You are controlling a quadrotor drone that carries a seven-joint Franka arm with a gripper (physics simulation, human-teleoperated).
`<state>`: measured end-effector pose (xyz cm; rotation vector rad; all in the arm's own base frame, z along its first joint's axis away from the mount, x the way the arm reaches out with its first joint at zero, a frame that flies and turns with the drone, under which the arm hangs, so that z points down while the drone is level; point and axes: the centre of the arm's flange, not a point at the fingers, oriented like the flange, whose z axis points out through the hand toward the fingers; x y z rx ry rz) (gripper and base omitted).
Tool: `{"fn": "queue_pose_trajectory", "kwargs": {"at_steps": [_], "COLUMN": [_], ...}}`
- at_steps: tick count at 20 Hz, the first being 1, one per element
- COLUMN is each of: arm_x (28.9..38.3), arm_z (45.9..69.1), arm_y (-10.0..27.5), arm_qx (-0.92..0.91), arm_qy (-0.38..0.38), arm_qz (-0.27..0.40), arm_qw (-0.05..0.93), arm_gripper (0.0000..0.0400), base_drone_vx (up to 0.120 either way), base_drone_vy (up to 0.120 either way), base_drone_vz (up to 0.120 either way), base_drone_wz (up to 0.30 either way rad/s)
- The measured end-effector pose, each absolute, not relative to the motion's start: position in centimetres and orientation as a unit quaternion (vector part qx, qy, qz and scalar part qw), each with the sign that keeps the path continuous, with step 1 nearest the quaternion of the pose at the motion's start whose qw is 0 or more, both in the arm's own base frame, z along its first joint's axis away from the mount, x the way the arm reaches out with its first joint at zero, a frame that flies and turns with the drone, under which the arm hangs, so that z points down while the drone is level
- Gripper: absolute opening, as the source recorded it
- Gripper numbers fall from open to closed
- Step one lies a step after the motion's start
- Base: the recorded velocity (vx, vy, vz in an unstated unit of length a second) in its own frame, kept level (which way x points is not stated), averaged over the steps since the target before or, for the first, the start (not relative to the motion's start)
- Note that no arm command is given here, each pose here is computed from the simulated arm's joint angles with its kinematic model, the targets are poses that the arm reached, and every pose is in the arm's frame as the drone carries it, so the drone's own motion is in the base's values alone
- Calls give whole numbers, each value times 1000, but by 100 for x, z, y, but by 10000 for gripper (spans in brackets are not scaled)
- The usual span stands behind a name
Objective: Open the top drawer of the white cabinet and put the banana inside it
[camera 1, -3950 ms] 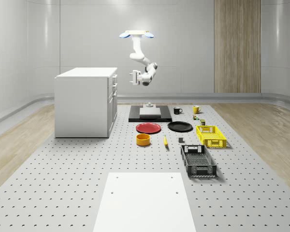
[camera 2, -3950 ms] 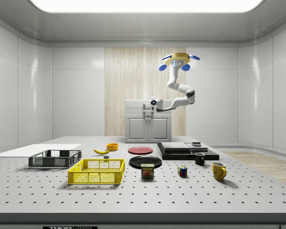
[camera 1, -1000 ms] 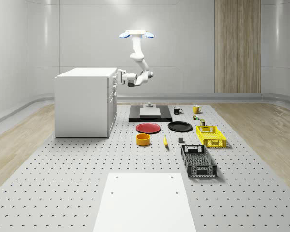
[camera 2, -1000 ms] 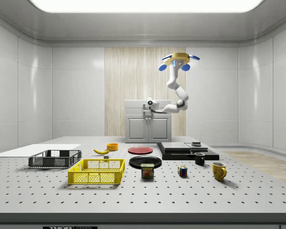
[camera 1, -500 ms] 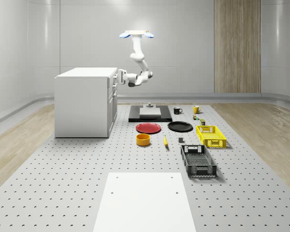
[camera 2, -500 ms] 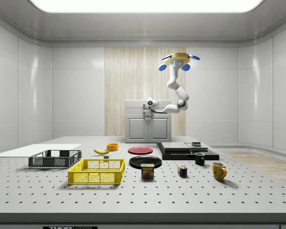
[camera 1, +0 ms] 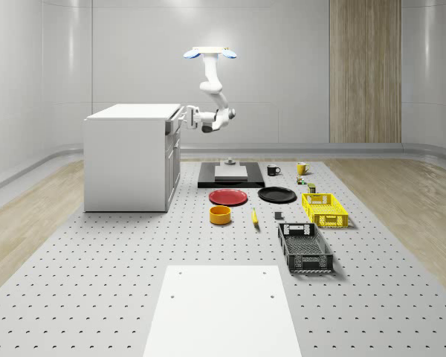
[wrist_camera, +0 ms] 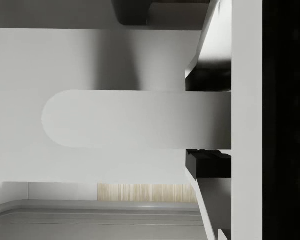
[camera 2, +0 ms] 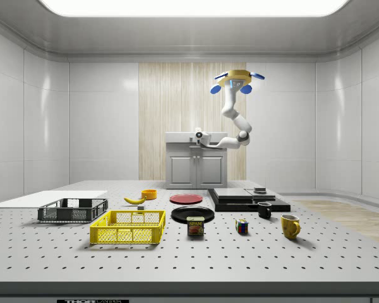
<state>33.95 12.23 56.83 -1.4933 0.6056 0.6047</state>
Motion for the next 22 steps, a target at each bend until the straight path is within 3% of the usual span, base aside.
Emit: {"fn": "queue_pose_trajectory", "kwargs": {"at_steps": [3,5,6,8,11,15,16,17,18,19,20,22], "arm_x": [3389,3408,3411,3401,3392,3383,3406,3427,3433,3437,3440,3422], "arm_z": [5709,5612,5581,5629,5677,5713,5606,5408,5291,5398,5619,5669], "arm_y": [1065,966,903,792,623,391,348,276,220,189,112,-9], "arm_qx": [-657,-665,-669,-665,-660,-657,-662,-677,-670,-633,-629,-637], "arm_qy": [270,259,265,267,268,273,267,273,271,280,284,280], "arm_qz": [270,253,256,261,265,271,263,261,272,316,320,305], "arm_qw": [650,653,645,647,650,648,649,632,636,649,649,651], "arm_gripper": [143,187,239,186,143,143,188,358,400,378,318,234], "base_drone_vx": [0,0,0,0,0,0,0,0,0,0,0,0], "base_drone_vy": [0,0,0,0,0,0,0,0,0,0,0,0], "base_drone_vz": [0,0,0,0,0,0,0,0,0,0,0,0], "base_drone_wz": [0,0,0,0,0,0,0,0,0,0,0,0]}}
